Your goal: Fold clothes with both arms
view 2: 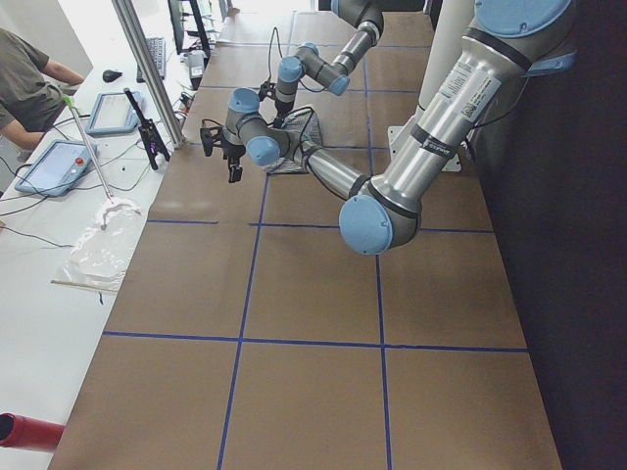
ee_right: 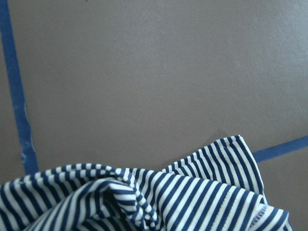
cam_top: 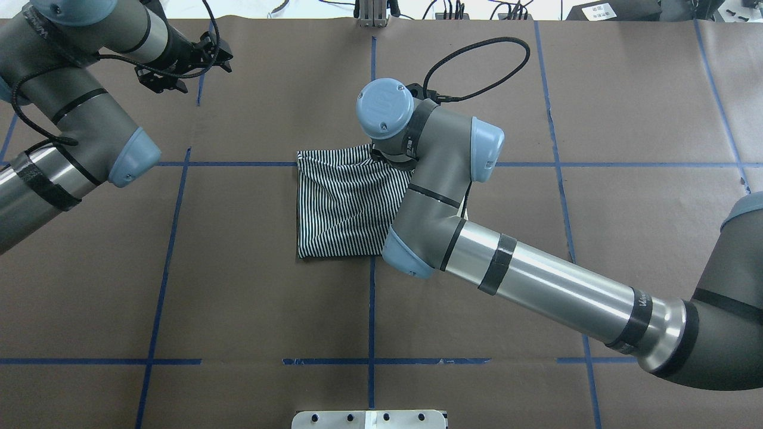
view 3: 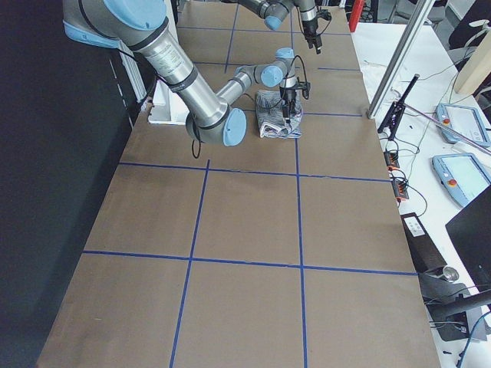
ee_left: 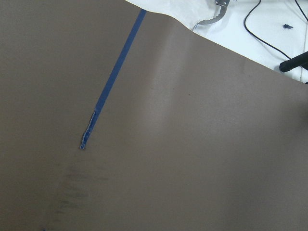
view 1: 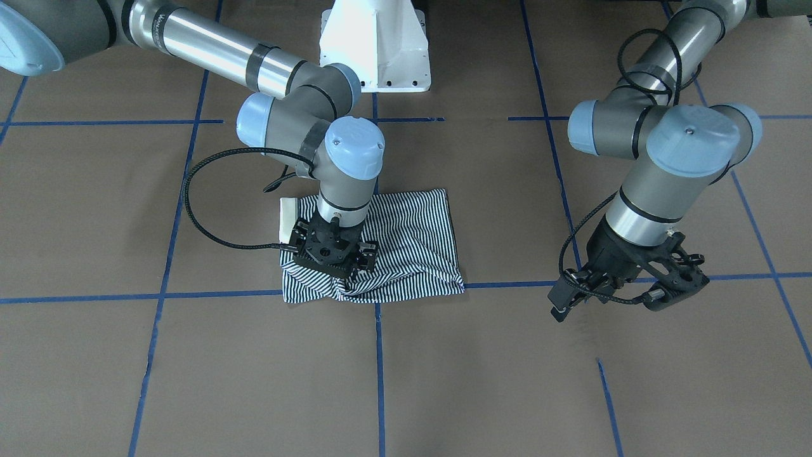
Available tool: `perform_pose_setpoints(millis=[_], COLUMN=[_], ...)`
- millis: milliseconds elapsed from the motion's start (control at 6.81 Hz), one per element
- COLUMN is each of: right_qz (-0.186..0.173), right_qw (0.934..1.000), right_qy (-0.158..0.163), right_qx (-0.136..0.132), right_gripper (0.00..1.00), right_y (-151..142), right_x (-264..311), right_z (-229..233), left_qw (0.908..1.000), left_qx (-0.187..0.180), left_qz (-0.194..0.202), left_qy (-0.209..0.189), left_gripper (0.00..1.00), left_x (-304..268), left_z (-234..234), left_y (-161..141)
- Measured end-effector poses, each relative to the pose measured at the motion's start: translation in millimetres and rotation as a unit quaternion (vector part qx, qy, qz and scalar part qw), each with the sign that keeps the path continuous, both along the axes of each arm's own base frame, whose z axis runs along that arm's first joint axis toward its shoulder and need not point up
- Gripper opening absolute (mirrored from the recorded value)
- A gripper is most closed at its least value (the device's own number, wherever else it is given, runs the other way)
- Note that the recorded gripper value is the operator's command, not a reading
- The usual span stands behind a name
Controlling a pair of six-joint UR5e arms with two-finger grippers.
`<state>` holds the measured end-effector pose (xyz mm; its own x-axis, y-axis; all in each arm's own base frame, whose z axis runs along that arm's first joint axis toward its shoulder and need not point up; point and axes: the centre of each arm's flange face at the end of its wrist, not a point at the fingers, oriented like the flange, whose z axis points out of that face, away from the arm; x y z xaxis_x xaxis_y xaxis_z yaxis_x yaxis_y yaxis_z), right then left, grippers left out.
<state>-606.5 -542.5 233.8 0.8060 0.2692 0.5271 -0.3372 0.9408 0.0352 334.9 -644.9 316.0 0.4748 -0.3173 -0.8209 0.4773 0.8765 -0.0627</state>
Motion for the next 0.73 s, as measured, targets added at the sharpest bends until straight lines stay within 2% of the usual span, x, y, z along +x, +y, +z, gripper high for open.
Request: perform_pose_setpoints(millis=[294,734], right_qz=[-0.038,-0.073], right_qw=[0.9983,0.9931], right_qy=[0.040,0.083], right_qx=[0.017,0.039], right_gripper=[1.00,1.00], right_y=[-8,-61], right_x=[4,61], right_z=[13,42], left_qw=[1.0000,1.0000], left_qx=[0.001,0.003], left_qz=[0.000,0.000], left_qy=[0.001,0.003], left_gripper=[1.00,1.00], left_x=[-1,0], left_z=[1,-1], left_y=[0,2])
